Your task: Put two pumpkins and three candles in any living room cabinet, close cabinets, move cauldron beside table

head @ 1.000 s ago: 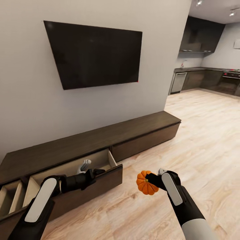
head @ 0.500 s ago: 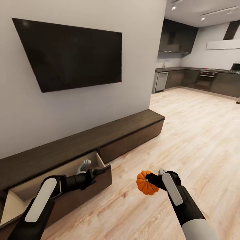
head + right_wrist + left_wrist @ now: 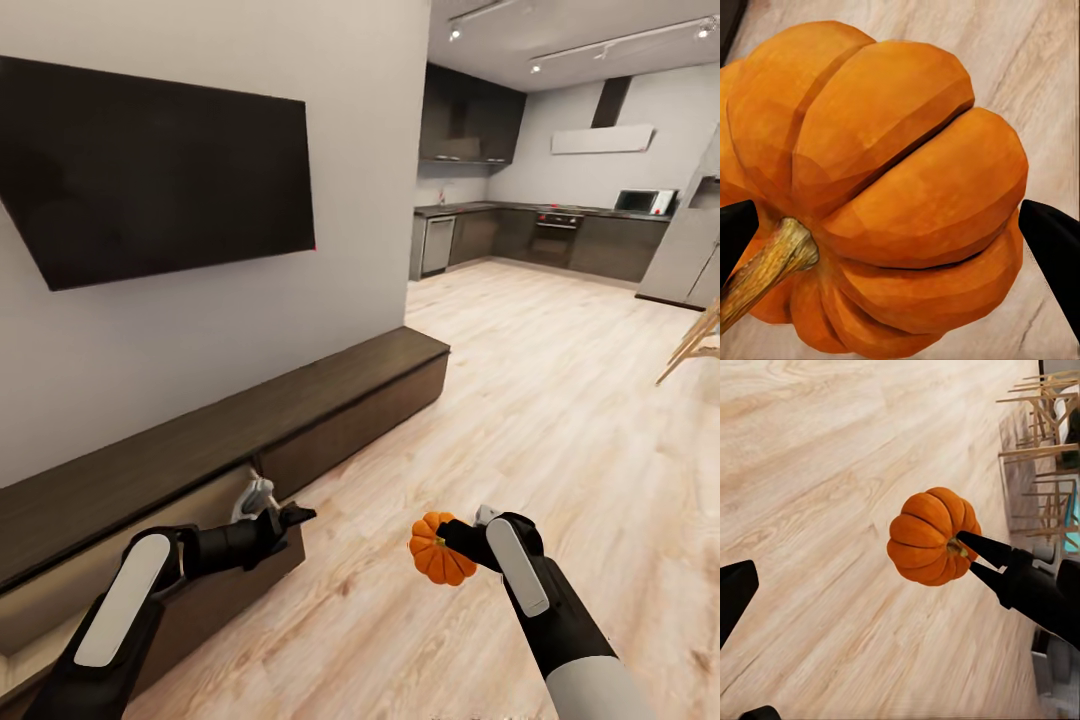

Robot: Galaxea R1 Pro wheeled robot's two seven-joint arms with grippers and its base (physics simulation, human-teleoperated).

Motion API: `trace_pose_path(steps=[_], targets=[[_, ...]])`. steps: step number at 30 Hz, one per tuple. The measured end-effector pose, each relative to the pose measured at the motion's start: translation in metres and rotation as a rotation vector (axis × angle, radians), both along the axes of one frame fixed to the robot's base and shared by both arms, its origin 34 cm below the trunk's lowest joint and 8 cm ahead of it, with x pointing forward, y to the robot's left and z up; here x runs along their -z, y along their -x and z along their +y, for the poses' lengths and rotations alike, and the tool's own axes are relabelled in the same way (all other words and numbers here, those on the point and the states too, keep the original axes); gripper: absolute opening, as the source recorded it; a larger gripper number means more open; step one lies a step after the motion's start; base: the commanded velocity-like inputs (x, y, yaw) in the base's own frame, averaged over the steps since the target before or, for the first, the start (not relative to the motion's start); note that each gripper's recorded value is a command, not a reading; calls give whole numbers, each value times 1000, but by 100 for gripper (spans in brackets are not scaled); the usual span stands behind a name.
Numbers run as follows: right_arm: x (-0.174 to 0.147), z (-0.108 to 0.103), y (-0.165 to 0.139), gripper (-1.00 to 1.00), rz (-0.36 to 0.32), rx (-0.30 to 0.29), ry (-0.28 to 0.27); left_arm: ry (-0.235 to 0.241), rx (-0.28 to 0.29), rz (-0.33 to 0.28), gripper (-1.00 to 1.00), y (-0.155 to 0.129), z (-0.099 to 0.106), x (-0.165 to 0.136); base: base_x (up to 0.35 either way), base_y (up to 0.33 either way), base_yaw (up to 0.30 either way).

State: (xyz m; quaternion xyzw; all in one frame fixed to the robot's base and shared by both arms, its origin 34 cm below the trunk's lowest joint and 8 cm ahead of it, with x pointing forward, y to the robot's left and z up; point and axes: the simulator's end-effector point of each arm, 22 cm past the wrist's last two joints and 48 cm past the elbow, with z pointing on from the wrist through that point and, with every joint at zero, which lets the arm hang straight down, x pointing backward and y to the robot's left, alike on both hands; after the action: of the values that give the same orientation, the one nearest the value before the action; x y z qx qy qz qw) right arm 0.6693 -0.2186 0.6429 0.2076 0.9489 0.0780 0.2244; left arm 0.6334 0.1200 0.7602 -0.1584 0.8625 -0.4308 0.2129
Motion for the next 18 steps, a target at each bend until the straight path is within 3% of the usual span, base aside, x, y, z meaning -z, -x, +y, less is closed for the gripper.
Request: trace_pose_path(steps=[18], targets=[[-5, 0, -1, -100, -10, 1, -1, 0, 0, -9, 100, 0, 0, -5, 0, 0, -277]])
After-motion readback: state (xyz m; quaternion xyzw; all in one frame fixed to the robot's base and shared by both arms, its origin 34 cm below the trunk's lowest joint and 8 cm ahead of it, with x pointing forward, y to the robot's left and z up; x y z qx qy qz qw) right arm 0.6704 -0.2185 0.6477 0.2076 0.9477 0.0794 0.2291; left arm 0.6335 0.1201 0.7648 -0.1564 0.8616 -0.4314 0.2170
